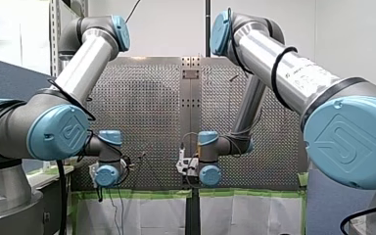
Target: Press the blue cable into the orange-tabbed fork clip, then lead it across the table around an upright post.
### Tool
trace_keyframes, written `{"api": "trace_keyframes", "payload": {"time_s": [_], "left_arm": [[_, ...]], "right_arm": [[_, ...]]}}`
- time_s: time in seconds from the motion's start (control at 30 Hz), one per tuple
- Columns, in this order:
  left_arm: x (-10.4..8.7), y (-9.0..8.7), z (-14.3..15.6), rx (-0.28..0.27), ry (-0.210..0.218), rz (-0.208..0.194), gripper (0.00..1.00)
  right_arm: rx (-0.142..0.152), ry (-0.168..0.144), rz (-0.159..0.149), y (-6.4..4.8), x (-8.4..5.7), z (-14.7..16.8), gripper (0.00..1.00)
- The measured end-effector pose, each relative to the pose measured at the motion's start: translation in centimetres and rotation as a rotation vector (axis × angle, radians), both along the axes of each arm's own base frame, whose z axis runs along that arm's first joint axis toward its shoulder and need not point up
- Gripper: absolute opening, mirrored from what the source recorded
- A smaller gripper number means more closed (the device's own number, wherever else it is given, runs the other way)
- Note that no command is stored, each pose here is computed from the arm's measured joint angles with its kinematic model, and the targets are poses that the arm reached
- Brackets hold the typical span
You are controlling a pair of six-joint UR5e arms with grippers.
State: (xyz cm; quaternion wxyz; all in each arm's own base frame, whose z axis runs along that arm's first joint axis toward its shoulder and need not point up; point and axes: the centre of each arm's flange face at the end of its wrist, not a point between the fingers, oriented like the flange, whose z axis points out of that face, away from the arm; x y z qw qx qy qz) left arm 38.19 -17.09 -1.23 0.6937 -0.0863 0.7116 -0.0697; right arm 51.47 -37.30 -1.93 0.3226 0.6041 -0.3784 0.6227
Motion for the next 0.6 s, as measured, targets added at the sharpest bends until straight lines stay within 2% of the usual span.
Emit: {"api": "trace_keyframes", "payload": {"time_s": [0.2,0.43,0.6], "left_arm": [[1.7,-0.3,0.1,0.0,0.005,-0.009,0.0],[2.3,-0.2,0.1,-0.002,0.005,-0.012,0.0],[2.9,-0.3,0.2,-0.009,0.002,-0.023,0.0]], "right_arm": [[-0.004,-0.002,-0.011,-1.2,-0.7,0.0,0.0],[-0.002,0.0,-0.026,-2.2,-1.6,-0.2,0.0],[0.007,0.008,-0.021,-2.5,-1.8,-1.1,0.0]]}}
